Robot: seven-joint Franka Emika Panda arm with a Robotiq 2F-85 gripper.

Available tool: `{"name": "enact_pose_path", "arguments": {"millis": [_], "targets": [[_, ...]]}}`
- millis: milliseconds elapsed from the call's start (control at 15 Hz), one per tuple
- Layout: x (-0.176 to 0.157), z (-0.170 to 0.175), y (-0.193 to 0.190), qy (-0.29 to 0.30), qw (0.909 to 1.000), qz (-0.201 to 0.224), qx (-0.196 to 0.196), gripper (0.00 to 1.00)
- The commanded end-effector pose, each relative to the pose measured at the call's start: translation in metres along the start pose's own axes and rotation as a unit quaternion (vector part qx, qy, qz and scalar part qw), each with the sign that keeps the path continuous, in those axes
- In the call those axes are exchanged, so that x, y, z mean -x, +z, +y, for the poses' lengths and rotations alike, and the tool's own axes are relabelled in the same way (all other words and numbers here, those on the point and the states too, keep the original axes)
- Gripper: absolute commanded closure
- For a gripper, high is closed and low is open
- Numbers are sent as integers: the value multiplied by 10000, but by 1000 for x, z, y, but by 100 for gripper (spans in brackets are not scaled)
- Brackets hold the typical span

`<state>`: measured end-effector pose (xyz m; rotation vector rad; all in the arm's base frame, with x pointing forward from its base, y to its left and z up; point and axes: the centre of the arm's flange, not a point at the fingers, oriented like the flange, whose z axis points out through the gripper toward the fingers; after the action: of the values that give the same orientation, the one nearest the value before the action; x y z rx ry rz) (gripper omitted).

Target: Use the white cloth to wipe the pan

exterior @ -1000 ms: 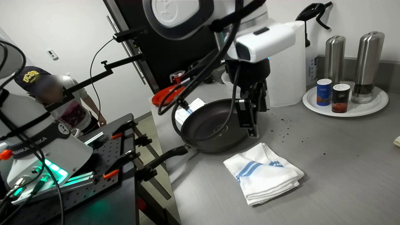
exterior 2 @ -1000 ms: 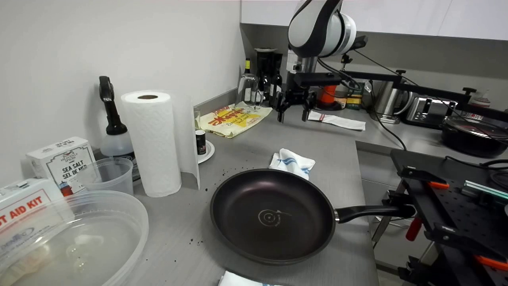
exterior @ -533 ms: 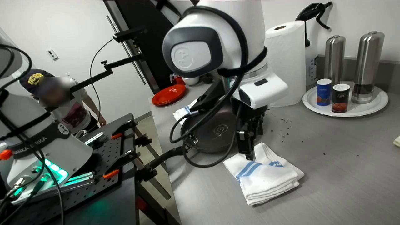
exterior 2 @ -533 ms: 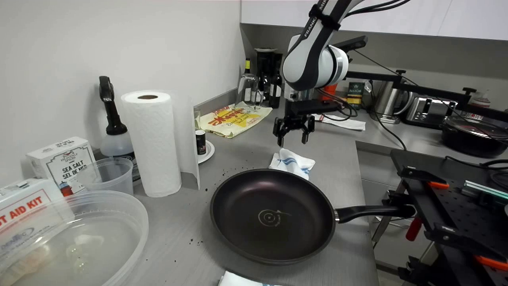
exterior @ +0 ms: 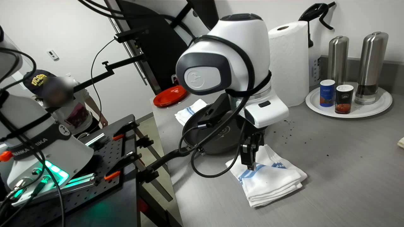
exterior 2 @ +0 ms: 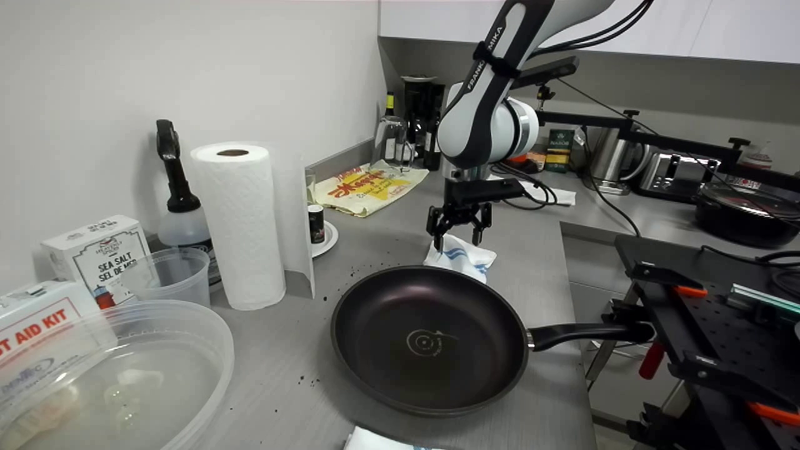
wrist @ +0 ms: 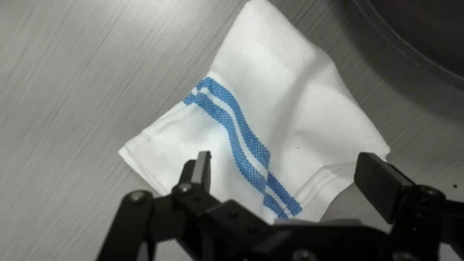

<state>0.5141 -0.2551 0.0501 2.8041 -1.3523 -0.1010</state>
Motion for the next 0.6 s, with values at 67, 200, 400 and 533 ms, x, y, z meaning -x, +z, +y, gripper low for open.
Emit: {"name": "enact_pose_path", "arguments": {"millis": [67,200,400,533], "targets": [[-4,0,18,164,9998,32,81,0],[0,0,26,168,9998,-35,98,0],[7,-1,39,138,9997,-111,147,0],[9,-2,44,115,9997,-169,143,0]]}}
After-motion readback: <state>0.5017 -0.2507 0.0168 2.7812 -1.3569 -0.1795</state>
